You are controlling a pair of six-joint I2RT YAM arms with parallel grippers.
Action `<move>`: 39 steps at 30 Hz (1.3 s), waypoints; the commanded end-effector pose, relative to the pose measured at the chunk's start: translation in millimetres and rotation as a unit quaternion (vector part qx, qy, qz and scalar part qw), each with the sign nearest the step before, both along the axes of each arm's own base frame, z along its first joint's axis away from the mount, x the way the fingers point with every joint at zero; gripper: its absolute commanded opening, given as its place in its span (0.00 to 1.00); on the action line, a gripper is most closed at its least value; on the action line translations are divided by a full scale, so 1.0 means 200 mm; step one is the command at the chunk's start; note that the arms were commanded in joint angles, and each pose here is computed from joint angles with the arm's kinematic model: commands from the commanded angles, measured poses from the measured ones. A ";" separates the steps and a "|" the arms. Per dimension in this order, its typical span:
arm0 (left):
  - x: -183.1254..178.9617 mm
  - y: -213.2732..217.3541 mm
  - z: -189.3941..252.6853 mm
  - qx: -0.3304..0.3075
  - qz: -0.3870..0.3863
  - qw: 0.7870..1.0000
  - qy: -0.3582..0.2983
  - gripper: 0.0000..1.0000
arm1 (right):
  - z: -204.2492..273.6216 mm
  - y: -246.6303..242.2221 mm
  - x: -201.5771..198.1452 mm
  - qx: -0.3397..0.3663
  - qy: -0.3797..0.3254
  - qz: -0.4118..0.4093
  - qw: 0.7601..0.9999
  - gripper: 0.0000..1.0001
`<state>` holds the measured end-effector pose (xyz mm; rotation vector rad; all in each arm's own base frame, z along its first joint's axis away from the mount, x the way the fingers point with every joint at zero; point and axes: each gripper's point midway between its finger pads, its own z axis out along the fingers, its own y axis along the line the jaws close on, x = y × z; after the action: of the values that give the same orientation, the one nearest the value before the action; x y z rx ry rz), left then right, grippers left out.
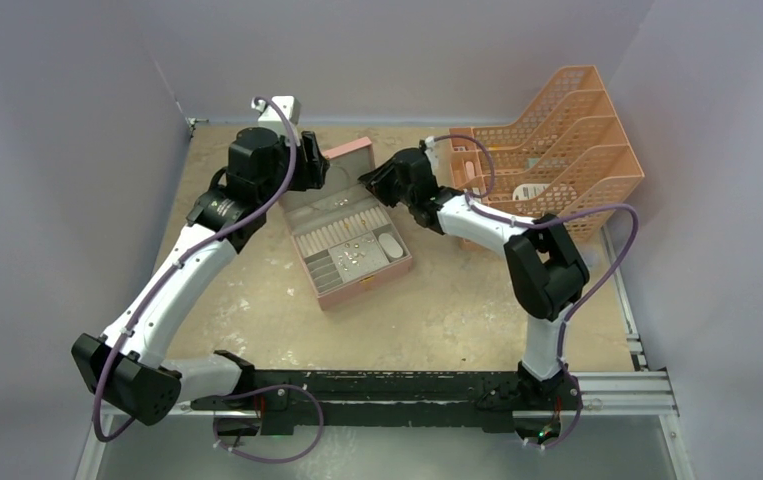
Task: Organize the mixed jewelry
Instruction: Place the jewelry in the jewelry box.
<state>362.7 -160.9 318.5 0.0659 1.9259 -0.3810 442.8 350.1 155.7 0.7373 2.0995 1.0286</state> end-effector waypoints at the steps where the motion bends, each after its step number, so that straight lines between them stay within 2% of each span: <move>1: 0.02 -0.03 0.19 -0.042 -0.008 0.998 -0.042 0.51 | 0.19 0.05 0.08 0.046 -0.024 -0.020 0.998 0.33; 11: 0.03 -0.09 0.13 -0.037 -0.039 0.998 -0.028 0.51 | -0.02 0.10 0.06 0.015 0.046 -0.013 0.999 0.27; 18: 0.01 -0.14 0.02 -0.020 -0.075 0.997 -0.022 0.51 | -0.12 0.15 -0.02 -0.009 0.065 0.022 0.998 0.26; 21: 0.00 -0.20 0.00 0.009 -0.117 0.992 -0.041 0.50 | -0.16 0.17 -0.04 -0.017 0.069 0.040 0.997 0.27; 24: -0.01 -0.24 -0.06 0.066 -0.155 0.984 -0.052 0.50 | -0.19 0.20 -0.06 -0.027 0.069 0.074 0.995 0.28; 30: 0.03 -0.20 -0.34 0.183 -0.186 0.965 -0.004 0.50 | -0.20 0.26 -0.08 -0.039 0.019 0.145 0.989 0.28; 36: 0.05 -0.21 -0.54 0.214 -0.209 0.953 0.042 0.47 | -0.28 0.26 -0.17 -0.057 -0.016 0.206 0.977 0.30; 39: 0.05 -0.21 -0.61 0.226 -0.221 0.947 0.051 0.46 | -0.30 0.24 -0.18 -0.057 -0.022 0.212 0.975 0.22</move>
<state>371.6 -203.3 202.1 0.7170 2.0895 -0.2531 432.1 390.0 109.0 0.3813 2.2587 1.0818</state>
